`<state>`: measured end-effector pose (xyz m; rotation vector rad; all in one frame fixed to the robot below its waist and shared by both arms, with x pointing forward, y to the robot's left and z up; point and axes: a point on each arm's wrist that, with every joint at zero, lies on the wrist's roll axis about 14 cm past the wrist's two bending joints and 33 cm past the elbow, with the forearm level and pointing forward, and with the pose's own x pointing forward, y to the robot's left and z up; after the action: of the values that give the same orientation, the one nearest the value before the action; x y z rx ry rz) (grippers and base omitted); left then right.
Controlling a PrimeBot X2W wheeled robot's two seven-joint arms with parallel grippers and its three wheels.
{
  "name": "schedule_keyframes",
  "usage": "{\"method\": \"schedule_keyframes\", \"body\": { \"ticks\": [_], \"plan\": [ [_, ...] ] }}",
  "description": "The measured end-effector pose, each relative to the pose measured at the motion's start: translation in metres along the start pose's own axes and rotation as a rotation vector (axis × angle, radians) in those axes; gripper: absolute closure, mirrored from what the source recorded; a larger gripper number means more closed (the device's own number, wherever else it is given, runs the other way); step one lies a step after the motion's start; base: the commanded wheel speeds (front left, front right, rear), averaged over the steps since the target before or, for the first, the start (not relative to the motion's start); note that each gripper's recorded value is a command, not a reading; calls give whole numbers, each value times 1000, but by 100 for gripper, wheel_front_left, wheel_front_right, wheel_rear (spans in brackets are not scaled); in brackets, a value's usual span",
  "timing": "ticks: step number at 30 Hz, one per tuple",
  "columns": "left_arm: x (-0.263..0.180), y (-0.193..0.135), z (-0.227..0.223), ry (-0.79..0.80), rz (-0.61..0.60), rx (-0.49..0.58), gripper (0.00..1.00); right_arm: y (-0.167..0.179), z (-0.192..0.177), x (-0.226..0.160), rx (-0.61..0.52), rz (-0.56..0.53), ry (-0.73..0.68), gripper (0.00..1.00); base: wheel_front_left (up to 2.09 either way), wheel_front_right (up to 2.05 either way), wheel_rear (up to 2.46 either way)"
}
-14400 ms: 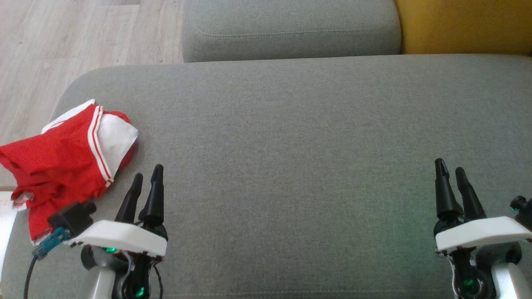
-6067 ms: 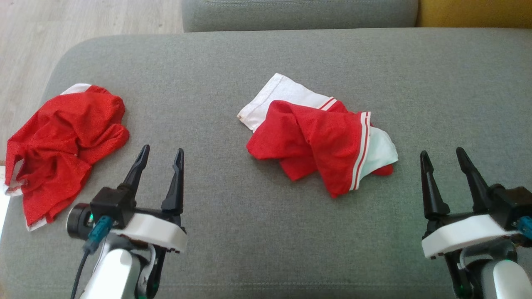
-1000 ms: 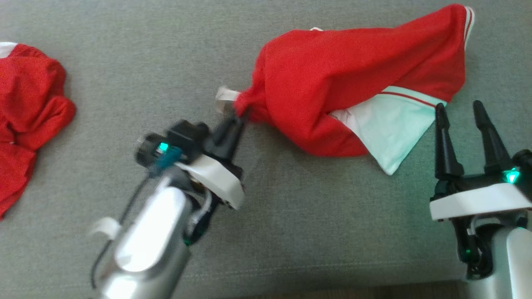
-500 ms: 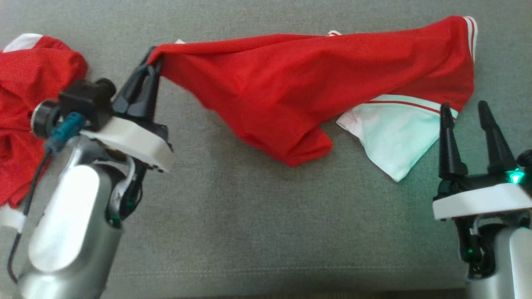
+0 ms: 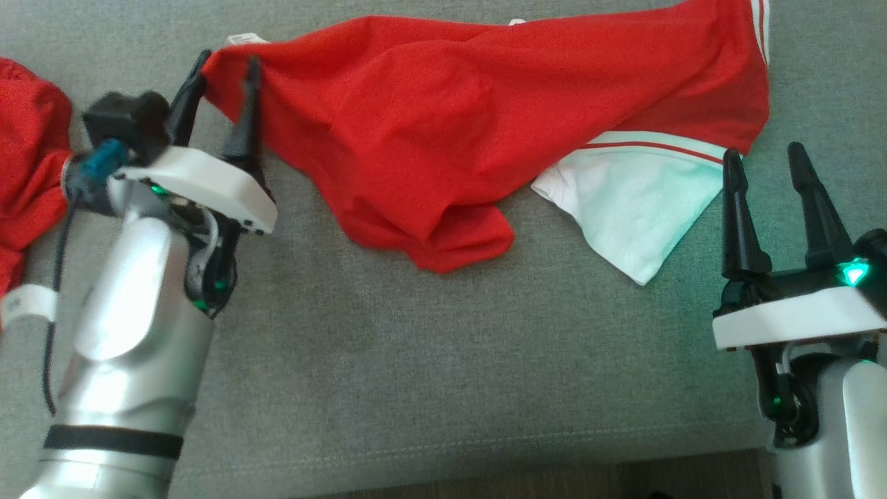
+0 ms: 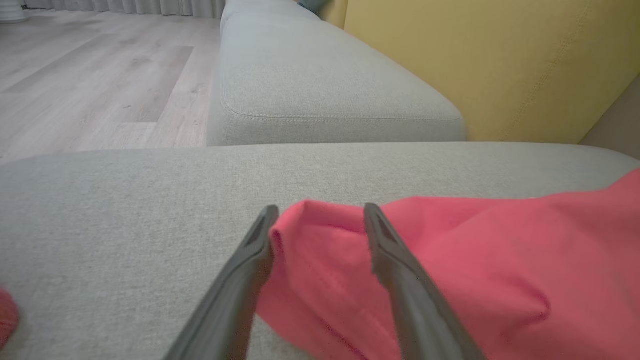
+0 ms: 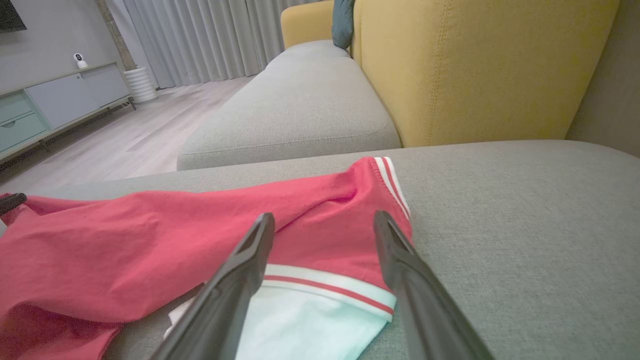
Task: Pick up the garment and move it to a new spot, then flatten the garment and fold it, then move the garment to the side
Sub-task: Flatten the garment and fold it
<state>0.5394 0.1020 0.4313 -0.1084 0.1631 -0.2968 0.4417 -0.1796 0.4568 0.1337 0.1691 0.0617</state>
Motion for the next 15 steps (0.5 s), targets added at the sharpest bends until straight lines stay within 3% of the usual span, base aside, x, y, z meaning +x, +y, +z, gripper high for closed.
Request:
{"method": "schedule_keyframes", "body": {
  "ticks": [7, 15],
  "plan": [
    [-10, 2, 11, -74, 52, 1, 0, 4, 8, -2, -12, 10, -21, 0, 0, 0, 0],
    [-58, -7, 52, -232, 88, 30, 0, 15, 26, -5, -47, 38, -60, 0, 0, 0, 0]
  ]
}}
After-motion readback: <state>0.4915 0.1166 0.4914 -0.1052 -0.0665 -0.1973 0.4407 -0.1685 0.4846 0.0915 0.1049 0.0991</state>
